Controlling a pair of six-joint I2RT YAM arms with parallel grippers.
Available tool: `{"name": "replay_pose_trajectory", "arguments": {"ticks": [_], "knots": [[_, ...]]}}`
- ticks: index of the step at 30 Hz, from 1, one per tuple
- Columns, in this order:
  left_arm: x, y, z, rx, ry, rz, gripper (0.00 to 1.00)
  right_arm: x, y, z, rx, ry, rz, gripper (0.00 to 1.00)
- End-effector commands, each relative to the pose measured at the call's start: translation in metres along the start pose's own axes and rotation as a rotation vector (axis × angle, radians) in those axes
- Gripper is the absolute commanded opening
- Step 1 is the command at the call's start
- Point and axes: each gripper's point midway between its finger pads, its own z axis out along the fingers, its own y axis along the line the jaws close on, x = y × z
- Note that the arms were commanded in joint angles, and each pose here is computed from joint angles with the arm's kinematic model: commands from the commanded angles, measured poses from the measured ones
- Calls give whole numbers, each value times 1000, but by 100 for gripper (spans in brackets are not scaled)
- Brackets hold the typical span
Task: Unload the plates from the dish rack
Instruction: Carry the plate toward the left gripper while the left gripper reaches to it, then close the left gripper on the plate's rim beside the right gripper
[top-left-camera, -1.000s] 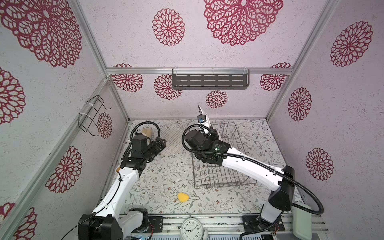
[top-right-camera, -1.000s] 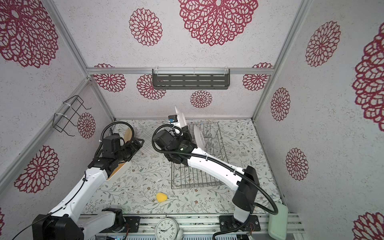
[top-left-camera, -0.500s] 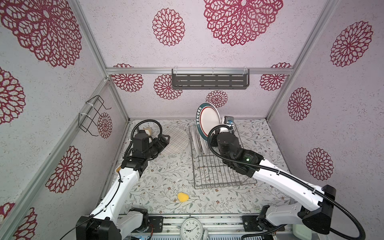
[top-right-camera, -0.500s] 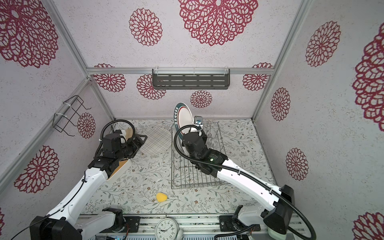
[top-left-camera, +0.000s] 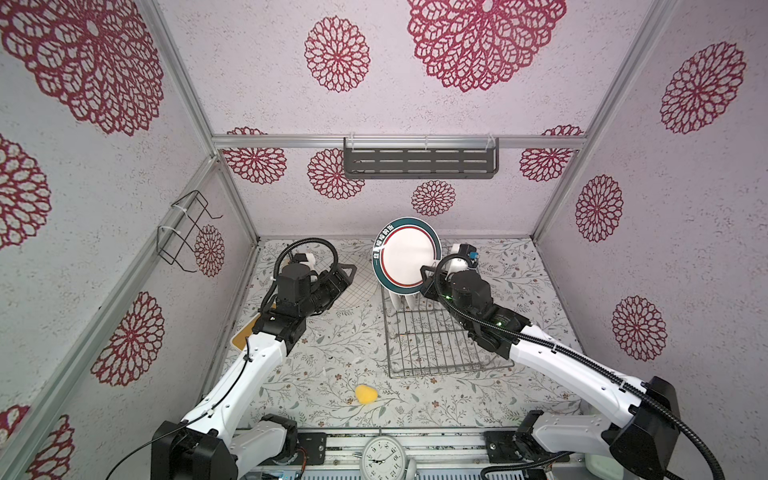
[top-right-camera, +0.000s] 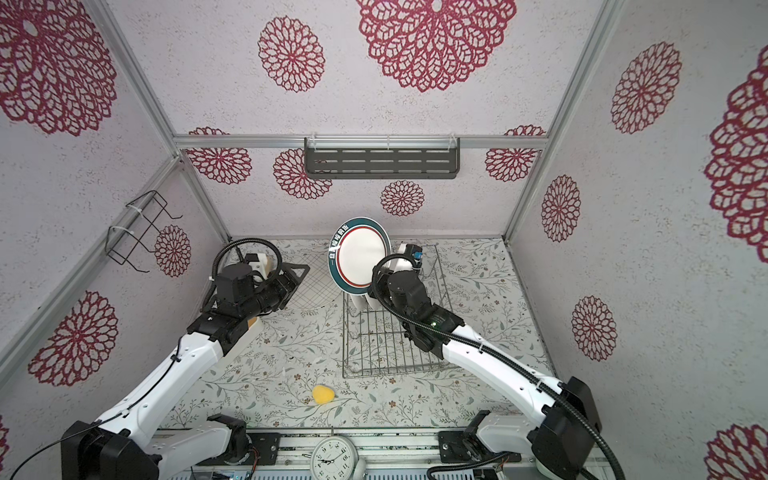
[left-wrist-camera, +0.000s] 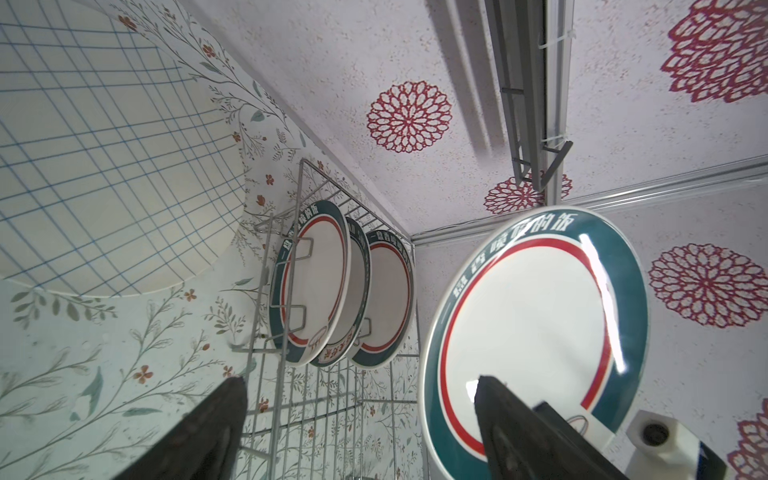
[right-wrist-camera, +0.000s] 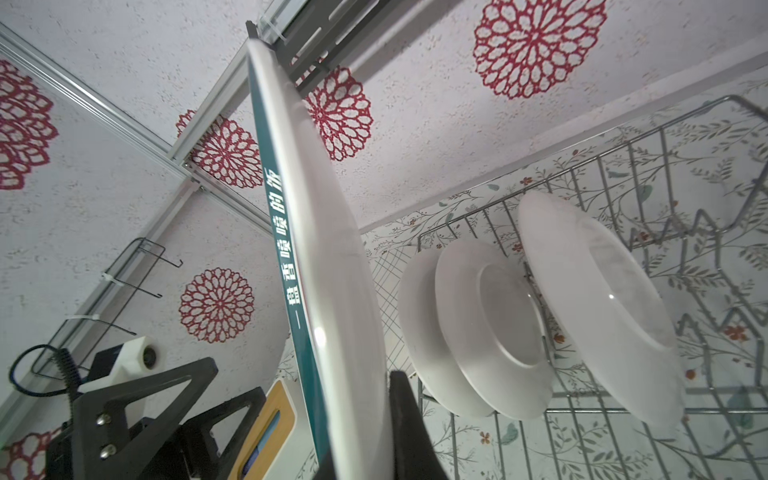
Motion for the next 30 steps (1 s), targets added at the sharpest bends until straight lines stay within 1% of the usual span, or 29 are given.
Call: {"name": "replay_pose_trajectory", "arguments": {"ticks": [1,5,11,22,30], "knots": [[-5,-31,1,97,-34,4,88,-49,43,-24,-194,-148,184,0],[0,-36,8,122,-30,-5,86,-49,45,-26,-228,-157,243,0],[7,-48,18,174,-1,-13,79,-45,52,-27,-285,-136,295,0],[20,-61,24,216,26,-2,65,-38,58,-19,-326,-105,335,0],[22,-64,25,227,26,-3,62,-37,59,-17,-325,-97,343,0]]}}
